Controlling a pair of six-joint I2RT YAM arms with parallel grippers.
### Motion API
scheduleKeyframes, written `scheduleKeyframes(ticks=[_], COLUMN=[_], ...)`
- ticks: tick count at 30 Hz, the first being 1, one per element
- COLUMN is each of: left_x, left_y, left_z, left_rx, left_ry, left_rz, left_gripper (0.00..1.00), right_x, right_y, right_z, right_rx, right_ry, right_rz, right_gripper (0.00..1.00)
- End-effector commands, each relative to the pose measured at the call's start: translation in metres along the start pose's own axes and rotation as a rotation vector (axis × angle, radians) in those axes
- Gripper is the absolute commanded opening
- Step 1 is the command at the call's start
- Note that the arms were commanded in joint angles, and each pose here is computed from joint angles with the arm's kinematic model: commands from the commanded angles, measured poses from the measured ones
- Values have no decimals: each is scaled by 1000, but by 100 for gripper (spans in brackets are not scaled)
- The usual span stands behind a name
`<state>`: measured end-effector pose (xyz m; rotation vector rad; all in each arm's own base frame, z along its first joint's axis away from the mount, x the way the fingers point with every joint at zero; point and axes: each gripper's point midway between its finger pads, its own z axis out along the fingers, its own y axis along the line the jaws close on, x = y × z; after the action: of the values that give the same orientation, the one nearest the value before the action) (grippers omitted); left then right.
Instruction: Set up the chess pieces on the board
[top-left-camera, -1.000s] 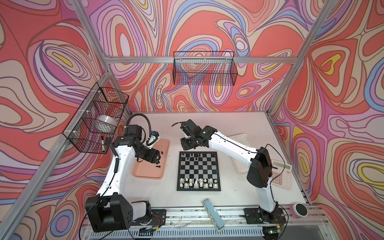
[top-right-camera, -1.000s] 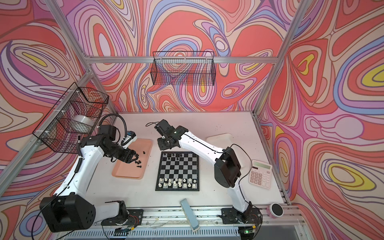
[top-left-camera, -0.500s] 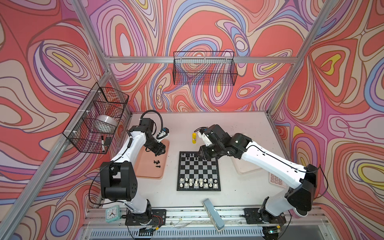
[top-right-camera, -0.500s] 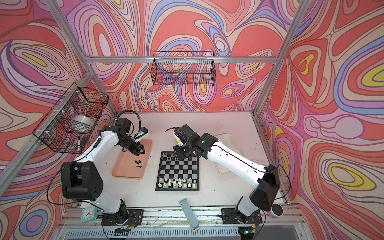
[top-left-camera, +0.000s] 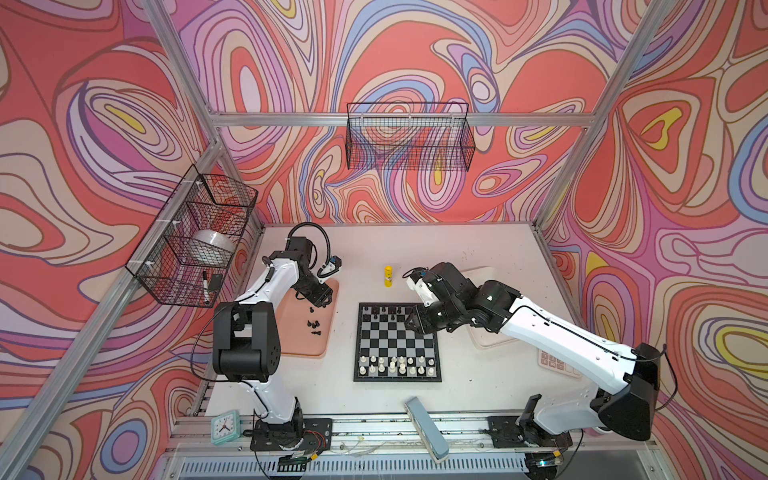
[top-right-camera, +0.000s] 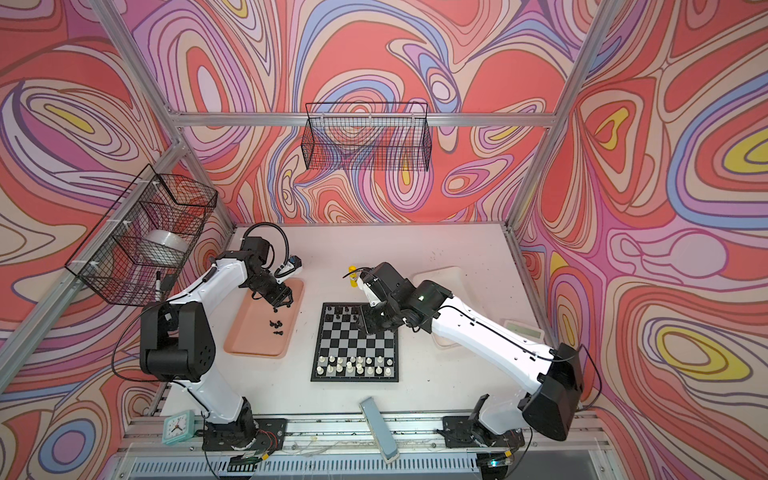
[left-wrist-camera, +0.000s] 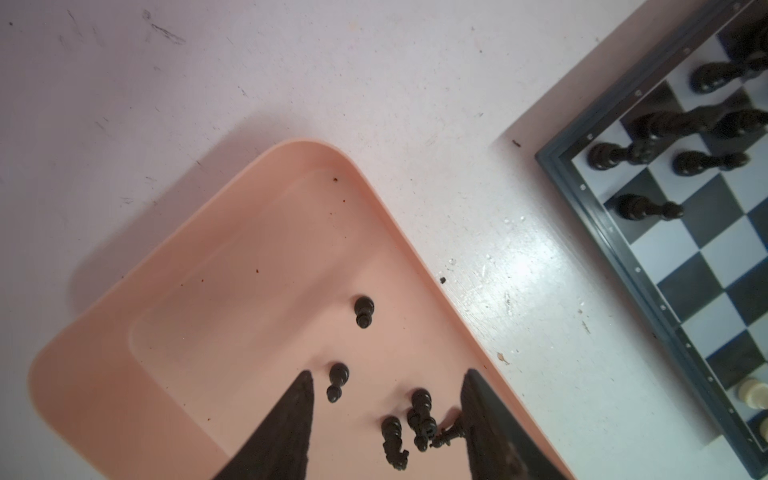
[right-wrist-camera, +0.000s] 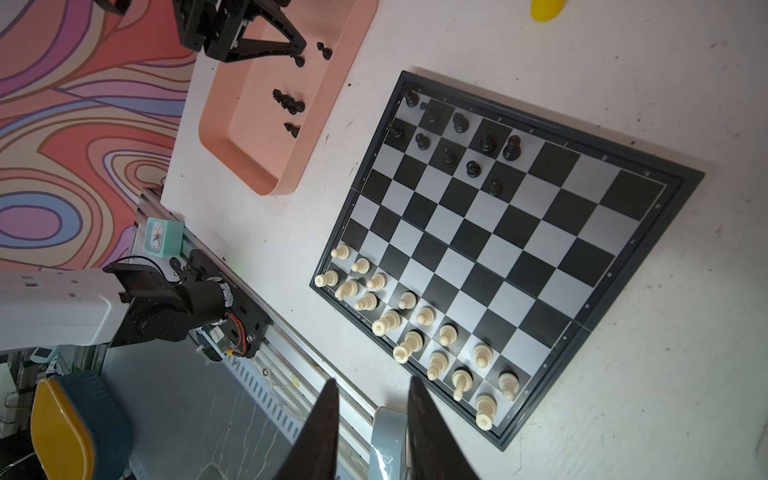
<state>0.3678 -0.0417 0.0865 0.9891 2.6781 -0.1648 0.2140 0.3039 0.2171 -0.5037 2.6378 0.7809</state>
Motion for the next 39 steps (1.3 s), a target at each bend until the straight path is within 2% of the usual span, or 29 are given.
scheduleKeyframes(ticks=[1,5,9,11,16,26,31,39], left_x=[2,11,9,8,9,17,18,19], left_y=[2,5,6,8,6,12,9,9], left_z=[8,15,20,23,29,41,46,51], left_rx=[-25,-53,-47,-45,-18,-53,-38,-41], left_ry=[22,43,42,46,61,86,97,105], left_rz=[52,78,65,59,54,55,61,73], left_gripper=[53,46,45,41,41,39,29,29], right_x=[-1,2,4,6,8,11,12,14], right_y=[-5,-8,-11,-12,-14,-19,-20,-22], right_z=[6,6,9,11,12,14,16,18], right_rx=[17,26,36,39,42,59,61,65], right_ry=[-5,-7,1,7,8,15,20,28], right_rz=[5,6,6,6,6,9,9,12], right_gripper=[29,29,29,29,29,29,29,29])
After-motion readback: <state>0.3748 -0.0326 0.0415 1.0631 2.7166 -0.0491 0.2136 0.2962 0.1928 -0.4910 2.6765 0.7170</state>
